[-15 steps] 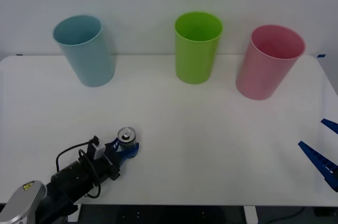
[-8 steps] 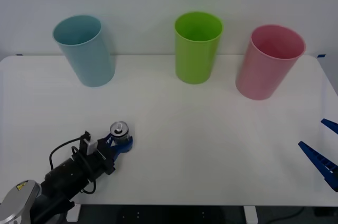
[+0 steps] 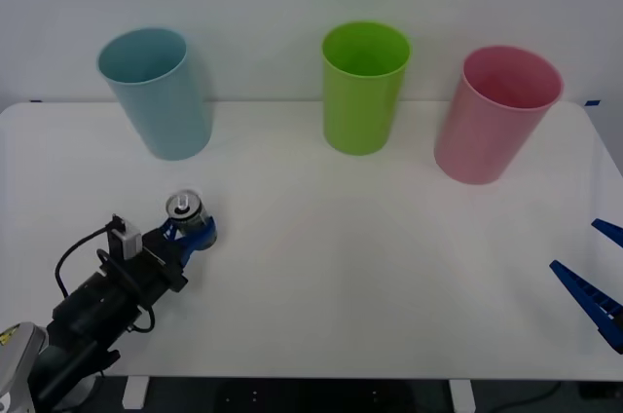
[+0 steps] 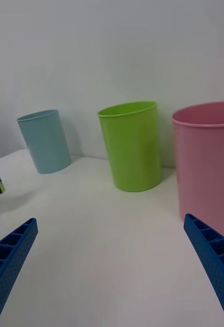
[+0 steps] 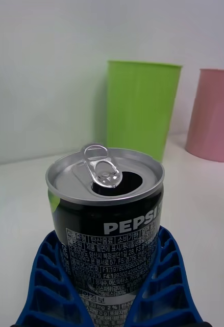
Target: Grasp the object on the table and drop it into the matching bin: aluminum can to the light blue bin, PET bottle to the pink bin.
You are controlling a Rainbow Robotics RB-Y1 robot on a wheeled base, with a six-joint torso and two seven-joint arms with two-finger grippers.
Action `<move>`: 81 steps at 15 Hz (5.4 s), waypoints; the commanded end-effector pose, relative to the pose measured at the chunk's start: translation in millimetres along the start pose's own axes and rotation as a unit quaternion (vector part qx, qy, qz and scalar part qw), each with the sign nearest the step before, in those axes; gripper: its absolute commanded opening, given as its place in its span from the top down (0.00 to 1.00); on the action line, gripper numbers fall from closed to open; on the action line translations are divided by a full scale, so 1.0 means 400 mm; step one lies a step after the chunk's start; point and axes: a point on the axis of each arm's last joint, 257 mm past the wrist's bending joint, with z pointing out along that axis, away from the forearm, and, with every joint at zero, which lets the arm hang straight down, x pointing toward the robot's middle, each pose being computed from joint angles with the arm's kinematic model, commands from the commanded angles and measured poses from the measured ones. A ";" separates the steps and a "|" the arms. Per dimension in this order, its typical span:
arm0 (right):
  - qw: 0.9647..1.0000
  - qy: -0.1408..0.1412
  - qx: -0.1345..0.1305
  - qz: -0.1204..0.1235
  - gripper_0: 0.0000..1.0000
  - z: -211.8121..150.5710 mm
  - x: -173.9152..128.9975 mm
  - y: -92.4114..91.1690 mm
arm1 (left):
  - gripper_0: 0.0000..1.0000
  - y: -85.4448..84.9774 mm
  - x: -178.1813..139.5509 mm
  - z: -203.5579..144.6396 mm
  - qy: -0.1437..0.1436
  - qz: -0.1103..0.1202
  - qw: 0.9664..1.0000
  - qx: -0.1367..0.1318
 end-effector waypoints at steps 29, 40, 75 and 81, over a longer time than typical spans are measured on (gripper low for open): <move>1.000 0.000 0.000 0.000 0.00 0.000 0.000 0.000 | 1.00 0.341 -0.638 0.114 -0.162 -0.009 0.970 -0.182; 1.000 0.000 0.000 0.000 0.00 0.000 0.000 0.000 | 1.00 0.452 -0.605 0.283 -0.085 0.076 0.969 -0.218; 1.000 0.000 0.000 0.000 0.00 0.000 0.000 0.000 | 0.00 0.487 -0.583 0.339 -0.071 0.025 0.978 -0.195; 1.000 0.000 0.000 0.000 0.00 0.000 0.000 0.000 | 0.00 0.422 -0.572 0.234 -0.094 -0.004 0.983 -0.156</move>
